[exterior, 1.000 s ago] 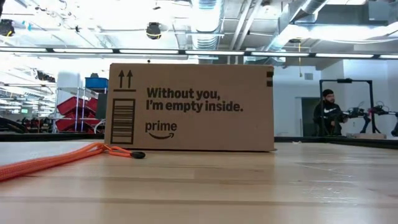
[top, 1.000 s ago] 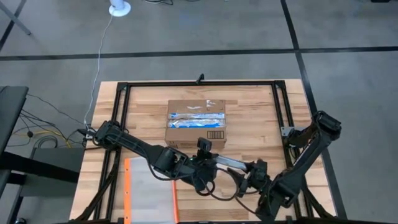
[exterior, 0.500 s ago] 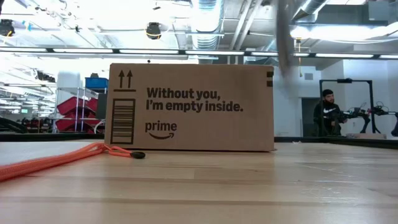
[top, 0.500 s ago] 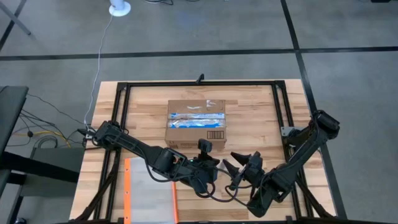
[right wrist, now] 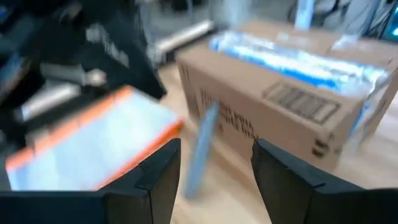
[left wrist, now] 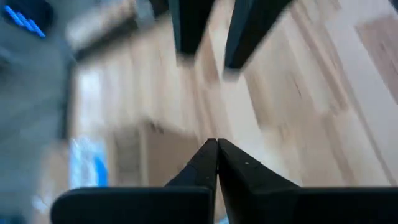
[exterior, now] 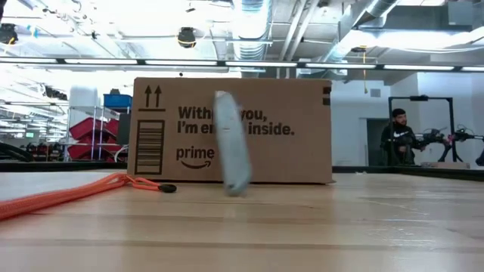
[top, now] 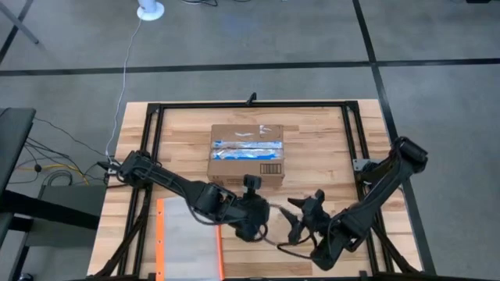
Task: Unpack boxes
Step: Open the cardboard box with the silver cutter
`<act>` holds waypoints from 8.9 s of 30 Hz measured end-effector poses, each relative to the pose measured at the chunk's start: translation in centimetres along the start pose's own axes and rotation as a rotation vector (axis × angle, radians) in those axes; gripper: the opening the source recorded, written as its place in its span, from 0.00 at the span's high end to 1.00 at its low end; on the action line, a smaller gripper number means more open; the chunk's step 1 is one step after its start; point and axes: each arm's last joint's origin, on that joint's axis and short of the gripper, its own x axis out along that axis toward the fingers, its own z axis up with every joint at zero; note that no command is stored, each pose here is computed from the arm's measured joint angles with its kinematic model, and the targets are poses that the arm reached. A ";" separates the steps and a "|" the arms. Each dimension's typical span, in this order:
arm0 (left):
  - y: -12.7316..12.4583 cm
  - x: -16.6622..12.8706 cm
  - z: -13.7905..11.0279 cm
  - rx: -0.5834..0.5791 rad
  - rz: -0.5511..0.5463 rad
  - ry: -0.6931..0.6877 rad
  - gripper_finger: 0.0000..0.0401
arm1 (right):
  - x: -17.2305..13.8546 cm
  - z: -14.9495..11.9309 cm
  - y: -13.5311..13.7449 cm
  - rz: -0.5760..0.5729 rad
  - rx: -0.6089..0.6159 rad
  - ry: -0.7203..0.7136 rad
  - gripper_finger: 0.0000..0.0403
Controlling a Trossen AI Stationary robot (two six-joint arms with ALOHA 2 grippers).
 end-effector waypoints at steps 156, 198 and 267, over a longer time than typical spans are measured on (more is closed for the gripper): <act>0.3 3.9 -5.9 -0.636 -0.176 -0.079 0.71 | -3.7 -2.9 -2.9 -0.042 -0.100 0.281 0.58; 13.8 3.4 -2.6 -0.713 -0.243 -0.809 0.71 | 4.5 4.2 -2.9 -0.323 -0.026 -0.423 0.58; 17.3 0.3 -3.0 -0.417 -0.661 -1.024 0.71 | -0.5 14.9 -3.0 -0.076 -0.182 -0.403 0.58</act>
